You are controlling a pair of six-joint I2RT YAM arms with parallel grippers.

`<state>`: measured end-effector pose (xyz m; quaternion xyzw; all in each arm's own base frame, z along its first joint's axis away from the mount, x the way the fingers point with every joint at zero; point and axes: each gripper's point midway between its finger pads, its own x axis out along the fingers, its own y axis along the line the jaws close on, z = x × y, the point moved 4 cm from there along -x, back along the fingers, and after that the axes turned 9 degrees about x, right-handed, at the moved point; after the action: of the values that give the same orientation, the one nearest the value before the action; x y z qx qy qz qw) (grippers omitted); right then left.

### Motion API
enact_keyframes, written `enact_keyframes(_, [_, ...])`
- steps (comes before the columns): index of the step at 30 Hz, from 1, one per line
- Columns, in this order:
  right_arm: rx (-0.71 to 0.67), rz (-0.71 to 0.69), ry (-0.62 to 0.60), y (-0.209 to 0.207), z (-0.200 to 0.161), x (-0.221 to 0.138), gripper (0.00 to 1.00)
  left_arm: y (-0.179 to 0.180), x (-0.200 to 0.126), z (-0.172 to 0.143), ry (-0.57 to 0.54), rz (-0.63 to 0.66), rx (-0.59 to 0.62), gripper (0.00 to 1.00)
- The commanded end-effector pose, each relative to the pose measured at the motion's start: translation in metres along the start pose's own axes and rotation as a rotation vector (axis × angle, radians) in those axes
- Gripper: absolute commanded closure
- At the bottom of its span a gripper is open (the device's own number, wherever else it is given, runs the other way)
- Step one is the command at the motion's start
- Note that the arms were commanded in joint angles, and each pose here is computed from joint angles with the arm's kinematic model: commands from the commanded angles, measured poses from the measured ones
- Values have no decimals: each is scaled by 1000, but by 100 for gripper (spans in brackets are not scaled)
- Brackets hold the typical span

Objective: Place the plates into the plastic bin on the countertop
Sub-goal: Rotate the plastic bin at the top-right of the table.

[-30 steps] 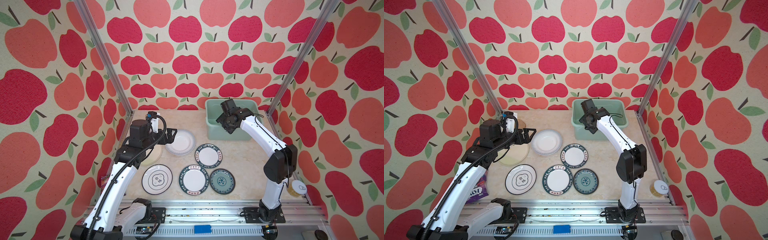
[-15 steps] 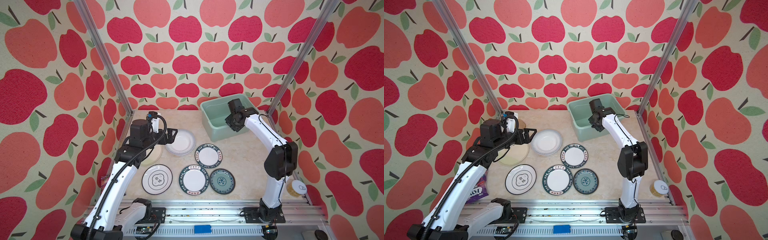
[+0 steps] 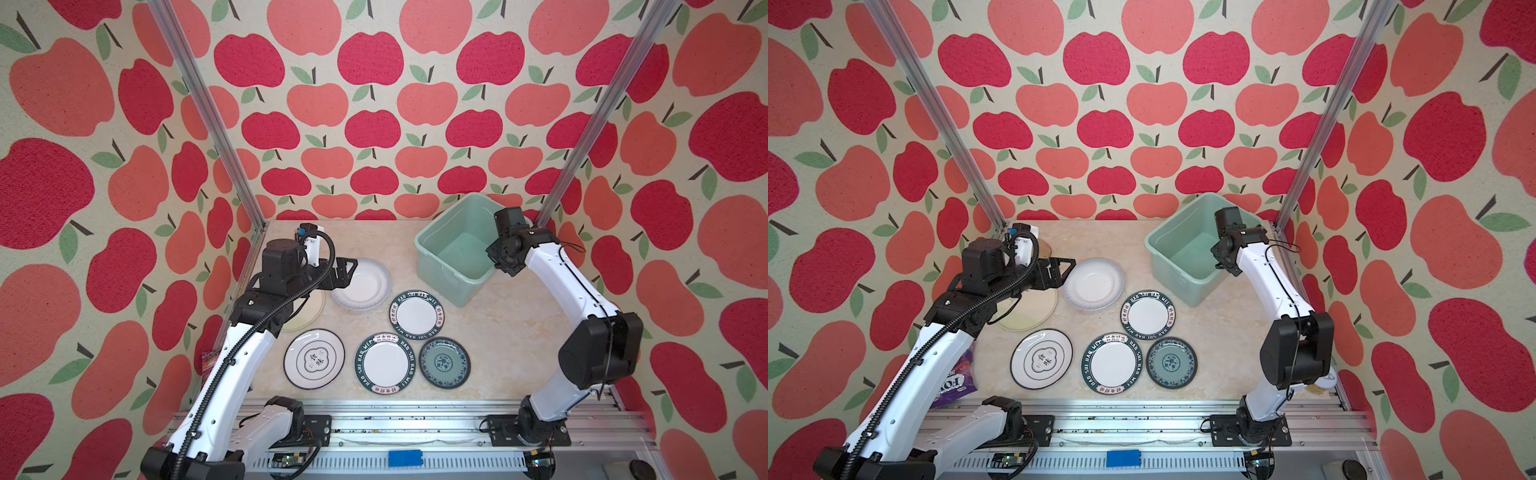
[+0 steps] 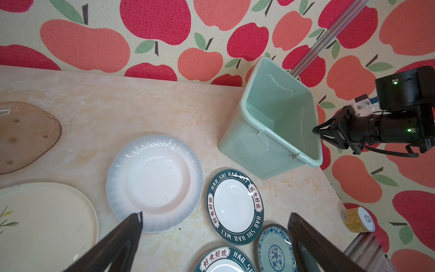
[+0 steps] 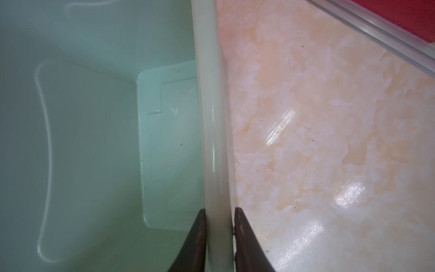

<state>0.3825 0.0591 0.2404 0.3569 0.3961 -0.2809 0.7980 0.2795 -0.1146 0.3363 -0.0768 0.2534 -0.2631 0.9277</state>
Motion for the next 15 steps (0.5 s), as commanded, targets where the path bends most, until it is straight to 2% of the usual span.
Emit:
enact_keyframes(1, [-36, -9, -79, -13, 15, -15, 76, -5, 3, 2, 2, -25, 3, 1])
enact_keyframes(11, [-198, -105, -139, -72, 22, -47, 74, -15, 7, 4, 9, -54, 35, 1])
enact_keyframes(13, [-196, -118, -122, -86, 20, -49, 71, -17, 8, 3, 11, -58, 38, 1])
enact_keyframes(15, [-204, -63, -96, -84, 17, -54, 65, -18, 8, 3, 10, -57, 40, 1])
